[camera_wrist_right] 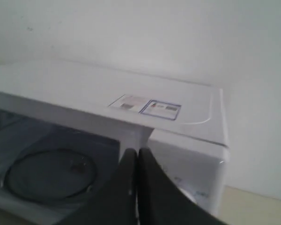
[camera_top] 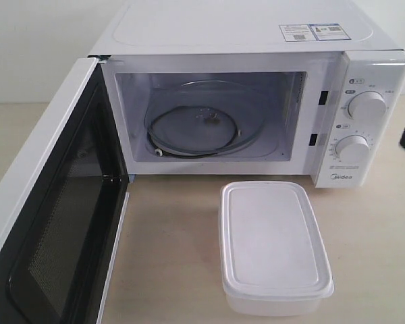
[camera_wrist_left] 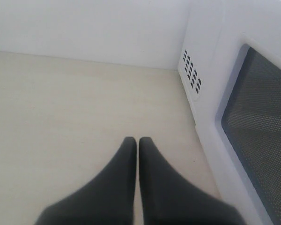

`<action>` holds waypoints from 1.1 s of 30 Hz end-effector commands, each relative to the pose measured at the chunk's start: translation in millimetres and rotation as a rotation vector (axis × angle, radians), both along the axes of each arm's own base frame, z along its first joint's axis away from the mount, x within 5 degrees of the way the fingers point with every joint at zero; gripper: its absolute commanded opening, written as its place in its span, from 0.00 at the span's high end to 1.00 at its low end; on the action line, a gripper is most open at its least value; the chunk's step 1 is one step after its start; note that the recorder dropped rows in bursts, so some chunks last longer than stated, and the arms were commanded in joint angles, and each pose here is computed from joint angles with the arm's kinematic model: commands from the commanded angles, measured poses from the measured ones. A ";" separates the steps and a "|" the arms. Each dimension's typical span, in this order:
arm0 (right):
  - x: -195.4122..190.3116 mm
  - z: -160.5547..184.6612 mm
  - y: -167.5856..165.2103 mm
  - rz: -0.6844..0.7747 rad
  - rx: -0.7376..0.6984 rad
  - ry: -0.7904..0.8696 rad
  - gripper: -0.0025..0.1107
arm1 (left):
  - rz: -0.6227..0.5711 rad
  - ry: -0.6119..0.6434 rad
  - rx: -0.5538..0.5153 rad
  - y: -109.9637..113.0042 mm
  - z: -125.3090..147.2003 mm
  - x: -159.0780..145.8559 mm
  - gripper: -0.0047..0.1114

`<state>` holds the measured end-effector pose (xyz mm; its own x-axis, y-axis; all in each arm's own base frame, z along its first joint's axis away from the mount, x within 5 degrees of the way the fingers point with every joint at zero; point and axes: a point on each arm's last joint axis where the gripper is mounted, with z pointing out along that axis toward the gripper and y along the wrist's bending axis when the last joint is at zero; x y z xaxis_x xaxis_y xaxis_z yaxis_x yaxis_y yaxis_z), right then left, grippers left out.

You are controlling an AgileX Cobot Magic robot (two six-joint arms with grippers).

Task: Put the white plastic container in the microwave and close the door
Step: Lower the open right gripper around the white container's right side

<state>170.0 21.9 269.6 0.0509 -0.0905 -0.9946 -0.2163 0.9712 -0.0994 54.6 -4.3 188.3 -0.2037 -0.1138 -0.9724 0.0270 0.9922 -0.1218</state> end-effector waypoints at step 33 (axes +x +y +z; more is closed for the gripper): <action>59.0 -155.7 45.1 0.127 0.117 0.862 0.98 | 0.003 0.001 -0.006 0.0 -1.2 -0.1 0.92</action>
<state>228.5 56.4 113.3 -0.7172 0.0225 -0.6965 -0.2212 0.9404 0.2581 54.6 -4.3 188.3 -0.2037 -0.1138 -0.9724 0.0270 0.9922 -0.1218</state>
